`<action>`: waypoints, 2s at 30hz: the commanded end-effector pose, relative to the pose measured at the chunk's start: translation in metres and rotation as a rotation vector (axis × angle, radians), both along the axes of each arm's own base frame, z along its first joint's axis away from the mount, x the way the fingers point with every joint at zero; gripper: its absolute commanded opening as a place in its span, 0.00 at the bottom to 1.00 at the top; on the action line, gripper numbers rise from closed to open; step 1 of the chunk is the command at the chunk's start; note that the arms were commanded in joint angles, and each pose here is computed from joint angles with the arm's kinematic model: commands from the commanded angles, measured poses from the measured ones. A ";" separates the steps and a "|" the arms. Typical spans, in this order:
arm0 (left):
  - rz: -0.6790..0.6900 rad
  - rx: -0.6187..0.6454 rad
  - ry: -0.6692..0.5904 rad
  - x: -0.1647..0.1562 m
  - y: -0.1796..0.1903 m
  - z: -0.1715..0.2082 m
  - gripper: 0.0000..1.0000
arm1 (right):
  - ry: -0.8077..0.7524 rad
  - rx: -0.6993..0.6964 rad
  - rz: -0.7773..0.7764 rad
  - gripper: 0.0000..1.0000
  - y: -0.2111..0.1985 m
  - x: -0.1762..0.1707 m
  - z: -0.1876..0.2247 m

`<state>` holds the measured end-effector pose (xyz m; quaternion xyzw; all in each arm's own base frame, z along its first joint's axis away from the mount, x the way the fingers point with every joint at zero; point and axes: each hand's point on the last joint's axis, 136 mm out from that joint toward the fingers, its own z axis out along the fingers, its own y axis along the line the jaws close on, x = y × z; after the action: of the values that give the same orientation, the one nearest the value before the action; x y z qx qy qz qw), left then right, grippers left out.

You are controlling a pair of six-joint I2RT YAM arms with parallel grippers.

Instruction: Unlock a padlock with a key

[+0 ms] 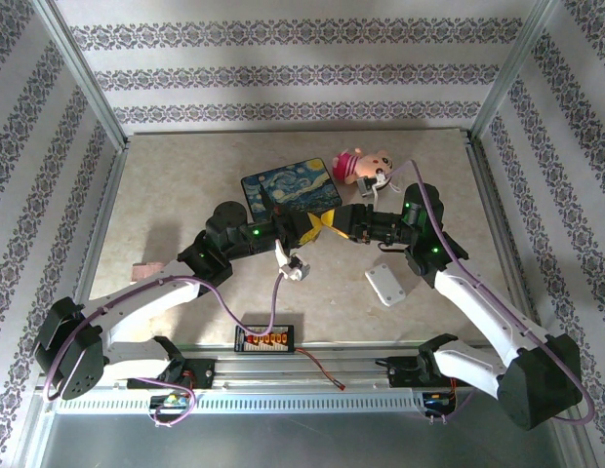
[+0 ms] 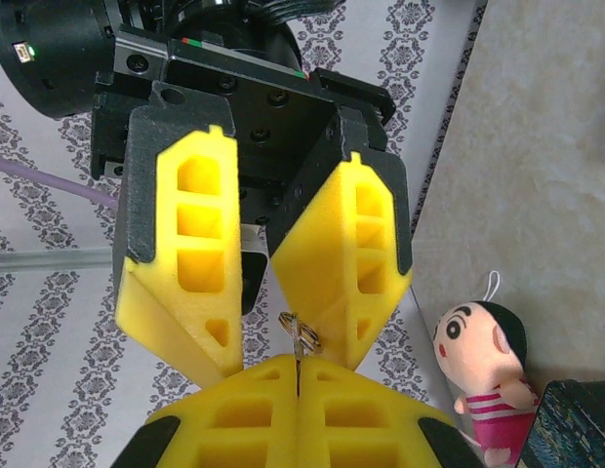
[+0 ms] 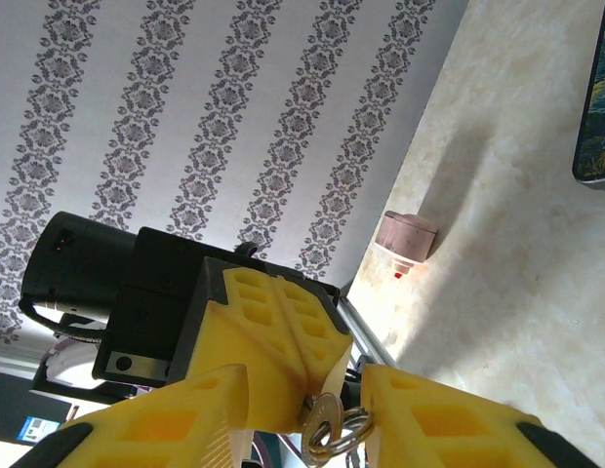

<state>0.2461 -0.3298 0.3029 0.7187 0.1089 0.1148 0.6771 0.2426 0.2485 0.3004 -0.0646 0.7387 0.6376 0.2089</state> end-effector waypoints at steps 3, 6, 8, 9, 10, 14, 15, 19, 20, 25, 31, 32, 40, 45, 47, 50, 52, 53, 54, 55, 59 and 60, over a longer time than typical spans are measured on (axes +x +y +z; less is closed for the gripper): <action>-0.004 -0.036 -0.024 -0.006 -0.001 0.011 0.00 | -0.033 0.011 0.022 0.32 0.000 -0.007 0.005; 0.001 -0.027 -0.020 -0.006 -0.001 0.009 0.00 | -0.031 0.010 0.012 0.28 -0.002 -0.006 0.004; 0.002 -0.026 -0.022 -0.006 -0.001 0.009 0.00 | -0.035 0.011 0.009 0.25 -0.003 -0.006 0.005; 0.005 -0.026 -0.020 -0.005 -0.001 0.009 0.00 | -0.034 0.011 0.009 0.23 -0.004 -0.006 0.005; 0.008 -0.027 -0.020 -0.005 0.000 0.009 0.00 | -0.034 0.011 0.009 0.21 -0.004 -0.006 0.006; 0.011 -0.027 -0.022 -0.004 0.000 0.009 0.00 | -0.033 0.009 0.008 0.13 -0.005 -0.006 0.005; 0.011 -0.028 -0.019 -0.004 0.000 0.009 0.00 | -0.033 0.008 0.006 0.11 -0.005 -0.006 0.005; 0.009 -0.029 -0.014 -0.005 0.001 0.008 0.00 | -0.029 0.004 -0.007 0.00 -0.007 -0.004 0.002; 0.010 -0.032 -0.012 -0.006 0.001 0.009 0.00 | -0.028 0.003 -0.013 0.00 -0.008 -0.003 0.001; -0.011 -0.059 0.046 -0.013 0.003 0.011 0.31 | -0.048 -0.002 -0.054 0.00 -0.013 0.001 0.002; -0.040 -0.198 0.321 -0.032 0.013 0.036 0.71 | -0.101 -0.028 -0.126 0.00 -0.022 0.006 0.000; -0.042 -0.231 0.370 -0.033 0.016 0.042 0.72 | -0.111 -0.035 -0.141 0.00 -0.023 0.007 0.000; 0.175 -0.912 1.020 0.022 0.063 0.109 1.00 | -0.239 -0.092 -0.260 0.00 -0.036 0.022 -0.004; 0.411 -0.990 1.391 0.057 0.064 0.092 0.99 | -0.326 -0.097 -0.278 0.00 -0.035 0.031 0.002; 0.465 -0.992 1.485 0.062 0.061 0.085 0.99 | -0.364 -0.093 -0.277 0.00 -0.034 0.033 0.006; 0.582 -1.046 1.602 0.076 0.070 0.064 0.99 | -0.404 -0.093 -0.279 0.00 -0.034 0.035 0.009; 0.653 -1.112 1.702 0.090 0.084 0.048 0.99 | -0.423 -0.091 -0.285 0.00 -0.034 0.036 0.011; 0.666 -1.133 1.761 0.094 0.088 0.040 0.99 | -0.428 -0.091 -0.285 0.00 -0.034 0.037 0.011; 0.653 -1.137 1.829 0.097 0.089 0.036 0.99 | -0.434 -0.089 -0.284 0.00 -0.033 0.037 0.011; 0.632 -1.119 1.887 0.097 0.086 0.033 0.99 | -0.440 -0.084 -0.281 0.00 -0.033 0.037 0.012; 0.608 -1.075 2.040 0.094 0.076 0.023 0.99 | -0.483 -0.055 -0.257 0.00 -0.029 0.036 0.015; 0.586 -1.071 2.076 0.093 0.074 0.021 0.99 | -0.498 -0.047 -0.252 0.00 -0.029 0.036 0.016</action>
<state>0.3534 -0.2443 0.3209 0.0690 0.7928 -0.3590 0.4877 0.2792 0.2191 0.3095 -0.0998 0.7069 0.5512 0.4318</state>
